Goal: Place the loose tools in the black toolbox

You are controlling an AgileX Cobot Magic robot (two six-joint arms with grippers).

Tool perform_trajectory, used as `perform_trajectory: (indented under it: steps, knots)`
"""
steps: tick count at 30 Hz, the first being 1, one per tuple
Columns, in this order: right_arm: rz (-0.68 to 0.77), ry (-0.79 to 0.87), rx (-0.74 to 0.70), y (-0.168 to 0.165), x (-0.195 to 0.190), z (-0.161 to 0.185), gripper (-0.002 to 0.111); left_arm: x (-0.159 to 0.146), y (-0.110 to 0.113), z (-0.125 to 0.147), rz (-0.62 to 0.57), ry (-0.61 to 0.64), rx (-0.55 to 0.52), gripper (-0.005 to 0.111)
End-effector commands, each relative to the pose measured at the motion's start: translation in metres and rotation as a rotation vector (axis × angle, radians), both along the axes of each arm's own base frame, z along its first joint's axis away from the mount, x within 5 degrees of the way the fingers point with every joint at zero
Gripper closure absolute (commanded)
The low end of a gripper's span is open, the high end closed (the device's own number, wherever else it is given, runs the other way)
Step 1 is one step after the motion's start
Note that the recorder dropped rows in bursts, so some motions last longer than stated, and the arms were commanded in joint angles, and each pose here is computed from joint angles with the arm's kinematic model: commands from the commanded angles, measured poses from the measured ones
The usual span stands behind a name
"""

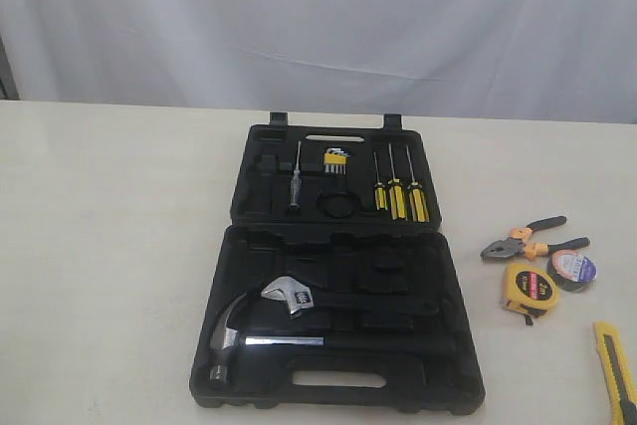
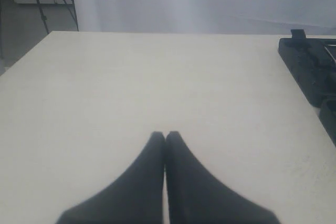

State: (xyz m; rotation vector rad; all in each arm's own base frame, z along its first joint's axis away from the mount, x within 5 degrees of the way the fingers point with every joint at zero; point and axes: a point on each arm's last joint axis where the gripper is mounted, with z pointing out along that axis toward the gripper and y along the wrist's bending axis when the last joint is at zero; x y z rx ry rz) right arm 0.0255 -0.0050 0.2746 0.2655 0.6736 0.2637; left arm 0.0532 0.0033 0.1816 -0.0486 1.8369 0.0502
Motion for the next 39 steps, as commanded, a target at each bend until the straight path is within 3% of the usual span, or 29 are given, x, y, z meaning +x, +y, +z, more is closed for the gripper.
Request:
perform_trajectory:
  steps: [1, 7, 11, 15, 19, 24, 28, 29, 31, 35, 37, 39]
  knots:
    - [0.058, -0.063, 0.044, 0.001, -0.004, 0.002, 0.109, 0.000, 0.000, 0.001, -0.004, -0.011, -0.001, 0.107]
    - [0.061, -0.068, 0.088, -0.002, -0.004, 0.002, 0.109, 0.000, 0.000, 0.001, -0.004, -0.011, -0.001, 0.107]
    - [-0.010, -0.043, 0.033, -0.003, -0.003, 0.001, 0.109, 0.000, 0.000, 0.001, -0.004, -0.011, -0.001, 0.107]
    - [-0.069, 0.153, 0.047, -0.006, 0.005, 0.006, 0.109, 0.000, 0.000, 0.001, -0.004, -0.011, -0.001, 0.107]
    - [-0.078, 0.408, 0.089, -0.010, 0.019, 0.044, 0.109, 0.000, 0.000, 0.001, -0.004, -0.011, -0.001, 0.107]
    - [-0.108, 0.737, 0.023, -0.017, 0.056, 0.117, 0.109, 0.000, 0.000, 0.001, -0.004, -0.011, -0.001, 0.107]
    - [-0.158, 1.199, -0.090, -0.030, 0.095, 0.162, 0.109, 0.000, 0.000, 0.001, -0.004, -0.011, -0.001, 0.107]
    - [-0.154, 1.471, -0.157, -0.038, 0.113, 0.168, 0.109, 0.000, 0.000, 0.001, -0.004, -0.011, -0.001, 0.107]
    - [-0.139, 1.696, -0.232, -0.047, 0.132, 0.177, 0.109, 0.000, 0.000, 0.001, -0.004, -0.011, -0.001, 0.107]
    - [-0.225, 1.847, -0.252, -0.067, 0.166, 0.155, 0.109, 0.000, 0.000, 0.001, -0.004, -0.011, -0.001, 0.107]
    - [-0.251, 1.996, -0.164, -0.087, 0.176, 0.119, 0.109, 0.000, 0.000, 0.001, -0.004, -0.011, -0.001, 0.107]
    - [-0.147, 2.071, 0.038, -0.108, 0.185, 0.073, 0.109, 0.000, 0.000, 0.001, -0.004, -0.011, -0.001, 0.107]
